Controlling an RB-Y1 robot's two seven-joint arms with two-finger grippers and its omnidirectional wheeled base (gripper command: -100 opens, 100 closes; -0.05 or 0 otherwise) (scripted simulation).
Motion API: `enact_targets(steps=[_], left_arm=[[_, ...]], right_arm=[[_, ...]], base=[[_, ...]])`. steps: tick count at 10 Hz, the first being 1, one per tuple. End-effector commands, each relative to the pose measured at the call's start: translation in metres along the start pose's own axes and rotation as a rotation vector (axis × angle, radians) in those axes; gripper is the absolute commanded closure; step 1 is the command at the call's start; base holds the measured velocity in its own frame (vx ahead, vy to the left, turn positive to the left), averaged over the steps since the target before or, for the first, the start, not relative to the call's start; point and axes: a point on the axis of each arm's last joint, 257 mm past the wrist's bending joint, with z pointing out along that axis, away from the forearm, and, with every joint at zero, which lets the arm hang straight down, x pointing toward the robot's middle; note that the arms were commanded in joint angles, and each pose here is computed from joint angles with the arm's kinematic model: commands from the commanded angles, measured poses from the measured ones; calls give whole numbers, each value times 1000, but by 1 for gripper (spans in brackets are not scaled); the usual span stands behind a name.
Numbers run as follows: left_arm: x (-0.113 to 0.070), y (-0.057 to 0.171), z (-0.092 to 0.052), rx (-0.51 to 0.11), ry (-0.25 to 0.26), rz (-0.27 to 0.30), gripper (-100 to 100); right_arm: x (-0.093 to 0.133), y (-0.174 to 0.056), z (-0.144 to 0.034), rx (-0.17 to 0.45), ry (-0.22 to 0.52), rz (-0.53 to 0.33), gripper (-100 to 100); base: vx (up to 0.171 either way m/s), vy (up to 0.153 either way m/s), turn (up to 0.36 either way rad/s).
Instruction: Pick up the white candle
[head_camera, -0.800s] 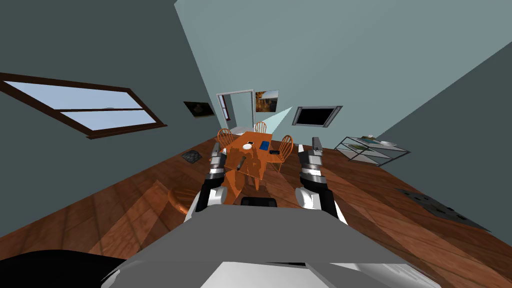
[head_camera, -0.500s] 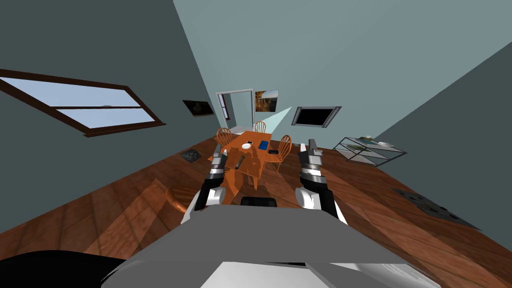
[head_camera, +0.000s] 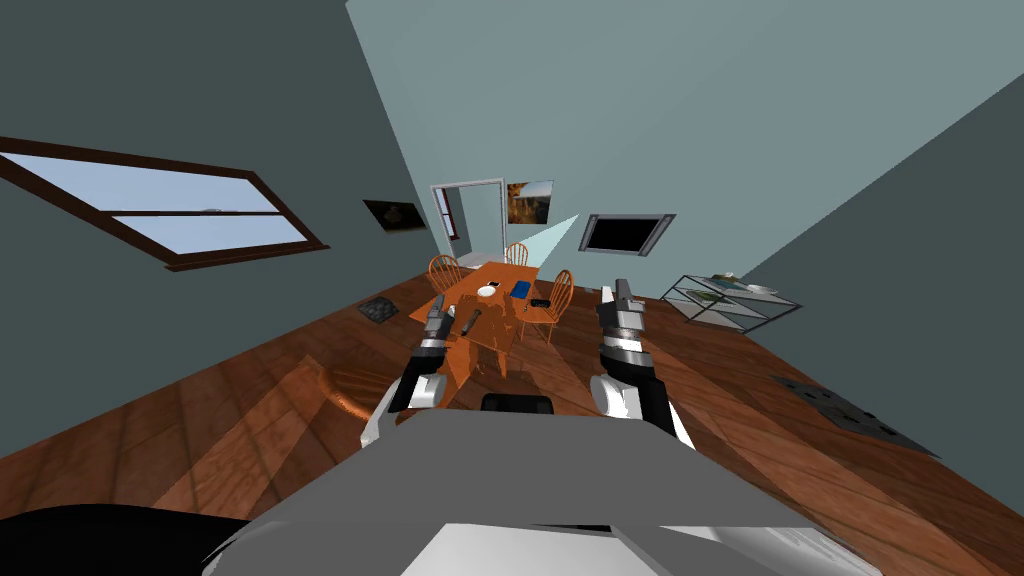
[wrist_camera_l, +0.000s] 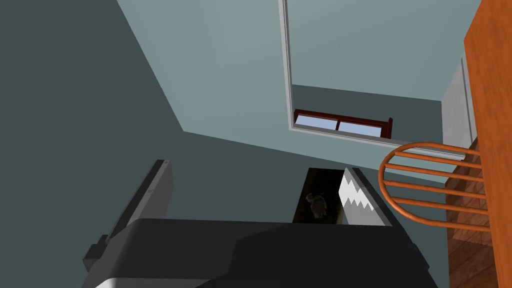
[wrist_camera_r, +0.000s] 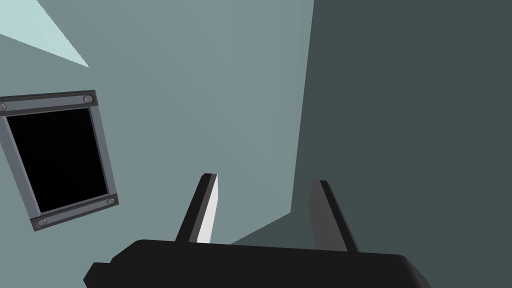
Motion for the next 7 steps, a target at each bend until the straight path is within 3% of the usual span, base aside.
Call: enact_targets(steps=[1,3,7], left_arm=[[-9,22,-4,-51,-5,-20,-100],[-27,48,-6,-111,-23,-41,-100],[-52,88,-14,-202,-57,-57,-100]], right_arm=[[0,0,0,0,0,0,0],[0,0,0,0,0,0,0],[0,0,0,0,0,0,0]], base=[[-29,-177,6],[16,-187,0],[23,-135,4]])
